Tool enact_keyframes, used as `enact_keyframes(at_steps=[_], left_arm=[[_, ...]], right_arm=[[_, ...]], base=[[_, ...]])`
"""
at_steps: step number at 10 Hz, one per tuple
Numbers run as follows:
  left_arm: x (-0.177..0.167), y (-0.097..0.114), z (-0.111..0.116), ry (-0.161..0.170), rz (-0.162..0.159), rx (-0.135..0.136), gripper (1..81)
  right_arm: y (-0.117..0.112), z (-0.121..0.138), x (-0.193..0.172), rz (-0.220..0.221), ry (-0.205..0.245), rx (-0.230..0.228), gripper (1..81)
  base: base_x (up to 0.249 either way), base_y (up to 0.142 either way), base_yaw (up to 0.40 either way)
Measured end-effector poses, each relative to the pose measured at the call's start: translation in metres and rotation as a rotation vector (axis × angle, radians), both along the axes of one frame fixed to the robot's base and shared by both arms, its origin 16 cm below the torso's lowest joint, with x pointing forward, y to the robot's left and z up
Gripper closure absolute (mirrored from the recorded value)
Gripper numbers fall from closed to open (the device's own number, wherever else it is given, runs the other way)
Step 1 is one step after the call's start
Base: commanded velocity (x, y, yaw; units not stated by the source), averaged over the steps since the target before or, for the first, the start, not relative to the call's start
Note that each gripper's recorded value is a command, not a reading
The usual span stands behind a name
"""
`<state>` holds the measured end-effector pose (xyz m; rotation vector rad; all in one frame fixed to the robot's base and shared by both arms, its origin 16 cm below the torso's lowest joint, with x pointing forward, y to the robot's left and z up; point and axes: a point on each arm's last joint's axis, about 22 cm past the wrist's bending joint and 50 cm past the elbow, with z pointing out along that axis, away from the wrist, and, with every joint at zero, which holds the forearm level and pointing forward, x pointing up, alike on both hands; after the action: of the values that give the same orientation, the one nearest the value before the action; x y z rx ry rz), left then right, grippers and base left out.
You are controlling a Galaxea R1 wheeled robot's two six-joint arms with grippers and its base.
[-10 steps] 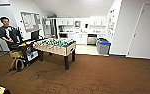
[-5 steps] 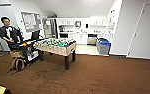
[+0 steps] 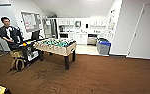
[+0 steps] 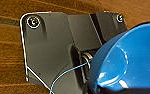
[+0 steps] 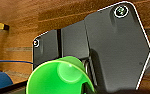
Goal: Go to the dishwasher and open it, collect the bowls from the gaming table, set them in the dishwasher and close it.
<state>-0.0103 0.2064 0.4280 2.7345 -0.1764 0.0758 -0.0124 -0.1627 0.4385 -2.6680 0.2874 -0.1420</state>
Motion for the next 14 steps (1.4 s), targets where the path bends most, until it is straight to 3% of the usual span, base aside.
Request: enact_keyframes(at_steps=[14], left_arm=[[0.003,-0.001,0.000,-0.006,-0.003,-0.004,81.1]], right_arm=[[0.001,0.000,0.003,0.003,-0.003,0.000,81.1]], base=[[0.141,-0.010,0.000]])
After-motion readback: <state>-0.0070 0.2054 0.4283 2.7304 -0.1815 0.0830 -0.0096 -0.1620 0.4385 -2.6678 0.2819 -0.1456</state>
